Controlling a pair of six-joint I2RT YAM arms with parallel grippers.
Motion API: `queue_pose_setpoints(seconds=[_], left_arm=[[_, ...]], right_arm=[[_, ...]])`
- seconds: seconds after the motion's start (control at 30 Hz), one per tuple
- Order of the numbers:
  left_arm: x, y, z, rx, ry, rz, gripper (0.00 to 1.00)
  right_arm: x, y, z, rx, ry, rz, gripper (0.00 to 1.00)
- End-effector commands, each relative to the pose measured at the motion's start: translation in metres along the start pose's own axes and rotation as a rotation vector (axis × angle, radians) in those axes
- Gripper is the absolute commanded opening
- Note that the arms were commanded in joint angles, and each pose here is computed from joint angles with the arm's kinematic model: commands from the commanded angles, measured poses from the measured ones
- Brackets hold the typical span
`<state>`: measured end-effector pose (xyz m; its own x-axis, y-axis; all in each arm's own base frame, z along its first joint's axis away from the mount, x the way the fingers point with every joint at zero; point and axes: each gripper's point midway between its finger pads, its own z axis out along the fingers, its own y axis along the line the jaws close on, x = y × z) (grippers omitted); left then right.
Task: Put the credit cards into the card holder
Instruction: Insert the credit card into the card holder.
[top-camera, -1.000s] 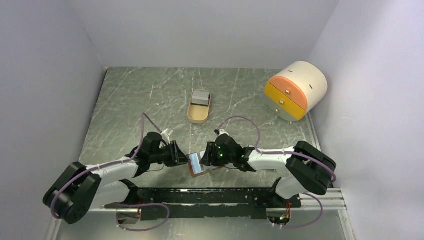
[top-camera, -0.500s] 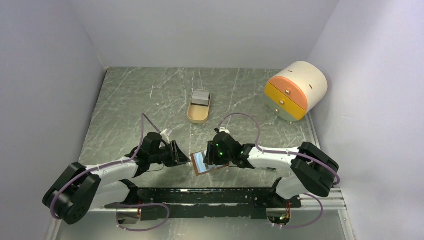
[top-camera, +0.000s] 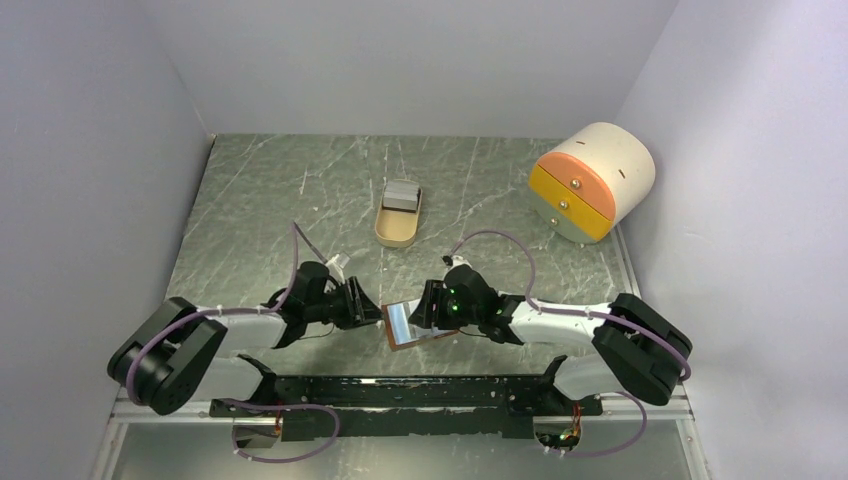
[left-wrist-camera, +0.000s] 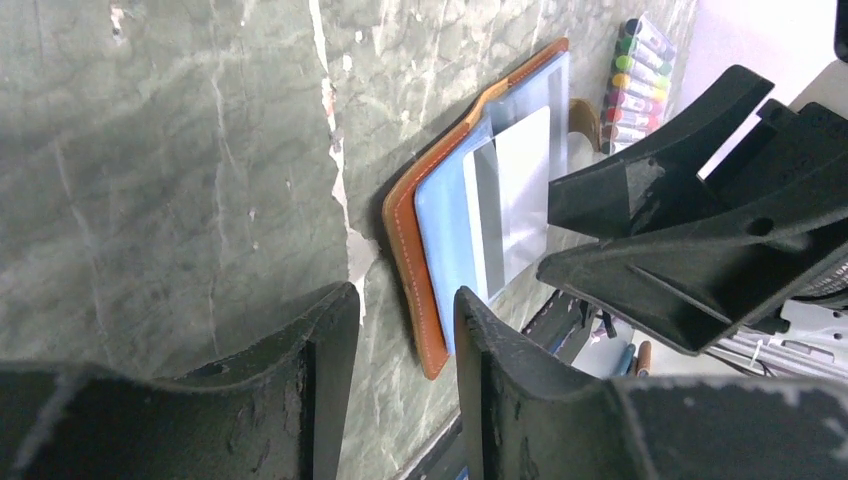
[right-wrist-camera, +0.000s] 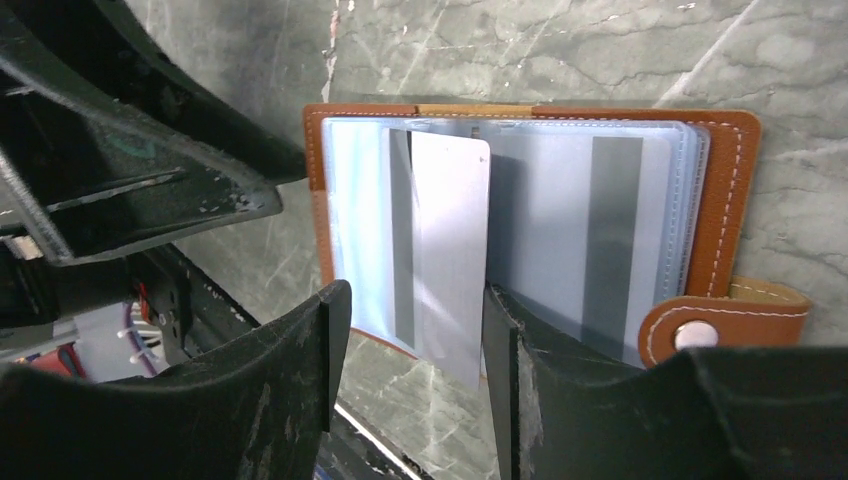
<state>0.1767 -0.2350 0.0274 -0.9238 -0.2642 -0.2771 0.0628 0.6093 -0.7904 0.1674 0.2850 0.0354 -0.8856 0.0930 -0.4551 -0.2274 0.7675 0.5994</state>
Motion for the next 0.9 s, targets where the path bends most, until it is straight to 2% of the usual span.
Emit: queue_pose_setpoints(seconds=[0.0,0.2,0.6,0.7,0.87], left_arm=[[-0.016,-0.016,0.008,0.074,-0.041,0.017,0.45],[-0.014,-0.024,0.012,0.141,-0.030,0.002,0.43],[-0.013,-0.026,0.017,0.155,-0.010,0.001,0.19],[-0.013,-0.024,0.019,0.150,-0.008,0.004,0.10],[-0.014,-0.023,0.020,0.146,-0.008,0.011,0.09]], right_arm=[[-0.006,0.009,-0.001,-0.058,-0.022,0.026,0.54],[-0.003,0.003,0.000,-0.044,-0.015,0.027,0.52],[-0.001,-0.009,-0.004,0.041,0.018,-0.024,0.51],[0.000,-0.011,-0.006,0.048,0.023,-0.029,0.51],[-0.004,-0.015,-0.012,0.084,0.011,-0.047,0.52]])
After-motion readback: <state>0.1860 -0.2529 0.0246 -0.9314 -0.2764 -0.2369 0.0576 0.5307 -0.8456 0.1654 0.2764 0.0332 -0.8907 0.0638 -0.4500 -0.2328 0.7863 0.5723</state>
